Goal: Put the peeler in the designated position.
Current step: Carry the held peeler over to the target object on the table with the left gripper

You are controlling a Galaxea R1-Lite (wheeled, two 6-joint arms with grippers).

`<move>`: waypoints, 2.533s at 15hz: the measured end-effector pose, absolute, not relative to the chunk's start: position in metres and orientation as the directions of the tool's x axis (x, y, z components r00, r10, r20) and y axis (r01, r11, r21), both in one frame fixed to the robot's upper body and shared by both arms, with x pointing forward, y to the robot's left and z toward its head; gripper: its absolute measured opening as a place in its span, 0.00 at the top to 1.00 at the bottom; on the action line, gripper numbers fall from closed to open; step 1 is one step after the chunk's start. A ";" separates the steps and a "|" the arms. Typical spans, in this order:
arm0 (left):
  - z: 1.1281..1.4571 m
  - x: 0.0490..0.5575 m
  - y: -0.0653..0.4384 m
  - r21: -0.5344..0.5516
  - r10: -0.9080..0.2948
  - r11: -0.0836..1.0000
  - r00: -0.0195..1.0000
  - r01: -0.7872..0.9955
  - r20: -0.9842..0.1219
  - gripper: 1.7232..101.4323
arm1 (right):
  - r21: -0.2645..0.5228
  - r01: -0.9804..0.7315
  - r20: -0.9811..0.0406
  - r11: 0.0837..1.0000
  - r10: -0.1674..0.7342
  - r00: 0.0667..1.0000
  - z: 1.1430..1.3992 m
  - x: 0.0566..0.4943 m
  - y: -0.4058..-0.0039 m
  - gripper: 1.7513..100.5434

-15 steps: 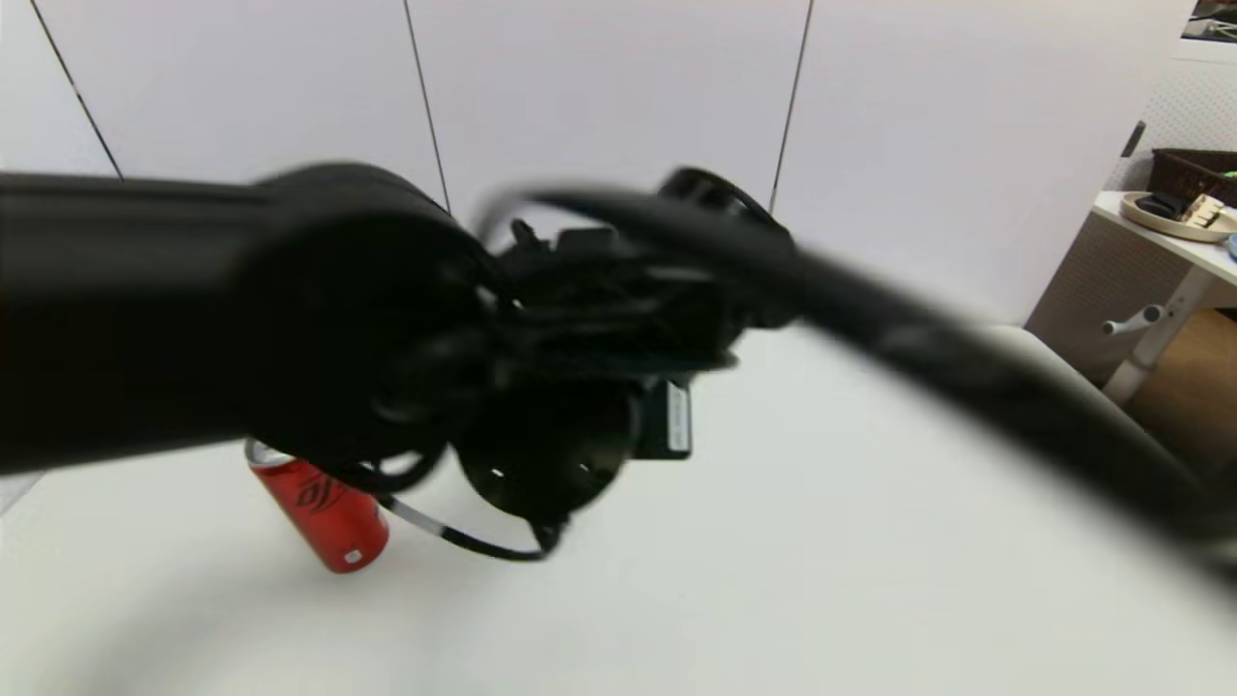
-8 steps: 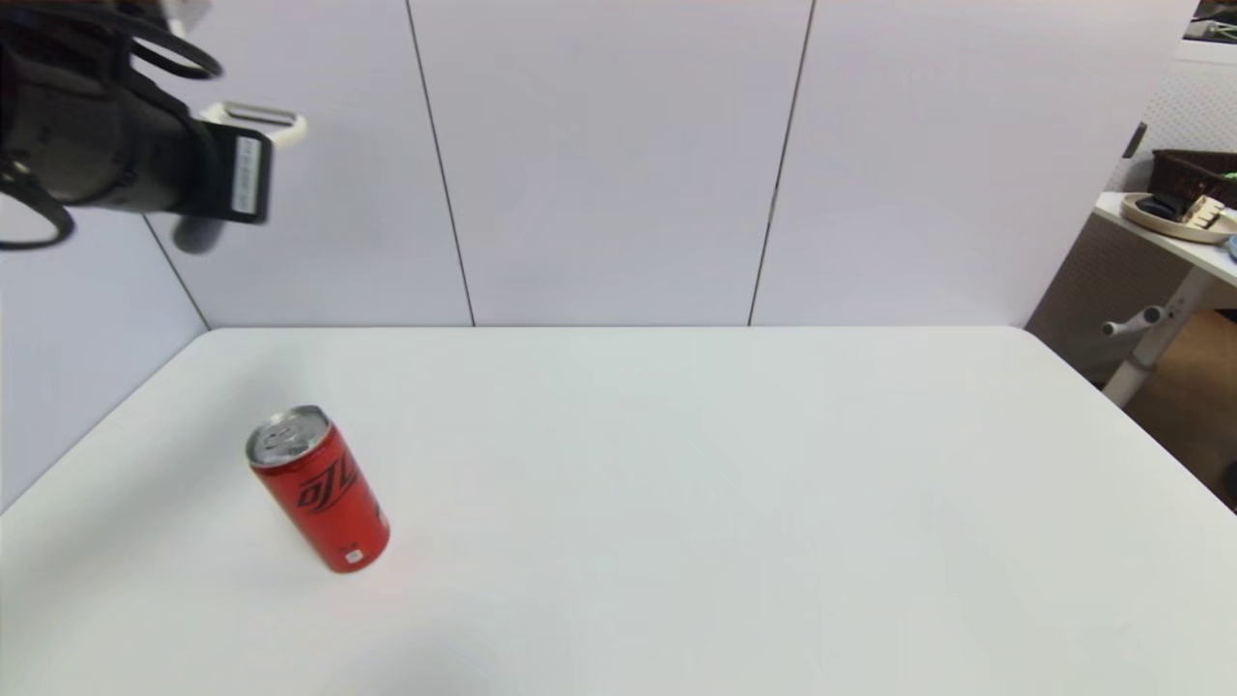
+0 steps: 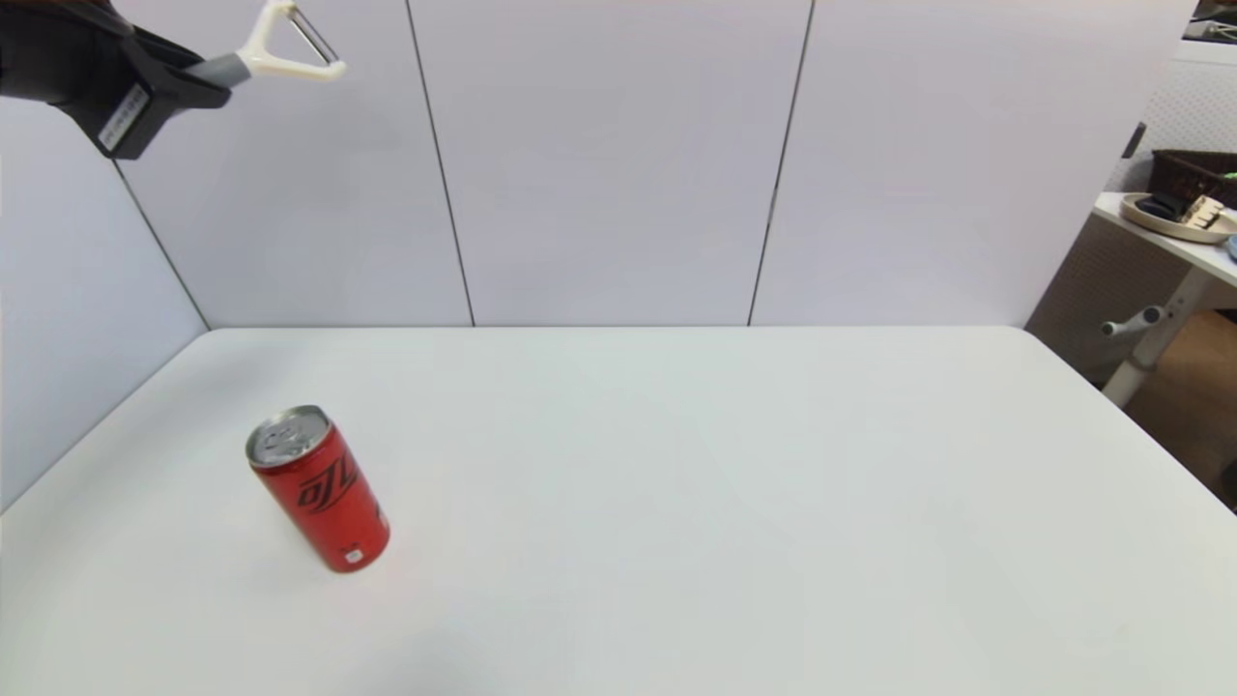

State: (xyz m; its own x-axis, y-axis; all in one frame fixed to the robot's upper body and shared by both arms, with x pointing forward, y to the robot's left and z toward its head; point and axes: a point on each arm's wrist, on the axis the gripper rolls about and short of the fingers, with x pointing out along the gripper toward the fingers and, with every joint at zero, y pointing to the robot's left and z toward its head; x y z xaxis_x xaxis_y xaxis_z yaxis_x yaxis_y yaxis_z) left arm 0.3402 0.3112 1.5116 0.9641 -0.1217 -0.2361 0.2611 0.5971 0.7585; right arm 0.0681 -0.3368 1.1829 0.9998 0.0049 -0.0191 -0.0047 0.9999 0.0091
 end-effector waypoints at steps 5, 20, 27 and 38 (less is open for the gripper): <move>1.486 0.379 0.325 0.877 -0.297 0.257 0.897 0.405 -0.327 0.84 | 0.009 -0.005 -0.019 1.000 0.005 1.000 1.183 0.068 -0.337 0.03; 1.369 0.438 0.354 0.706 -0.501 -0.013 0.607 0.708 -0.617 0.84 | 0.009 -0.006 -0.019 1.000 0.006 1.000 1.183 0.068 -0.337 0.03; 1.297 0.426 0.366 0.521 -0.512 -0.046 0.428 0.852 -0.745 0.84 | 0.009 -0.005 -0.019 1.000 0.005 1.000 1.183 0.068 -0.337 0.03; 1.269 0.434 0.368 0.426 -0.519 -0.012 0.359 0.905 -0.776 0.84 | 0.009 -0.005 -0.019 1.000 0.005 1.000 1.183 0.068 -0.337 0.03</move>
State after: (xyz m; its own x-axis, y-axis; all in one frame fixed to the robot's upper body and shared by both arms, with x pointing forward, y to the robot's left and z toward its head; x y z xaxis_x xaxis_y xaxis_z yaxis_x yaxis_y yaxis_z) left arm 0.4339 0.3680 1.2695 0.3588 -0.5190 -0.7759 0.9045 -0.0119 0.4262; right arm 0.0681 -0.3367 1.1829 0.9998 0.0053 -0.0191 -0.0051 0.9999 0.0091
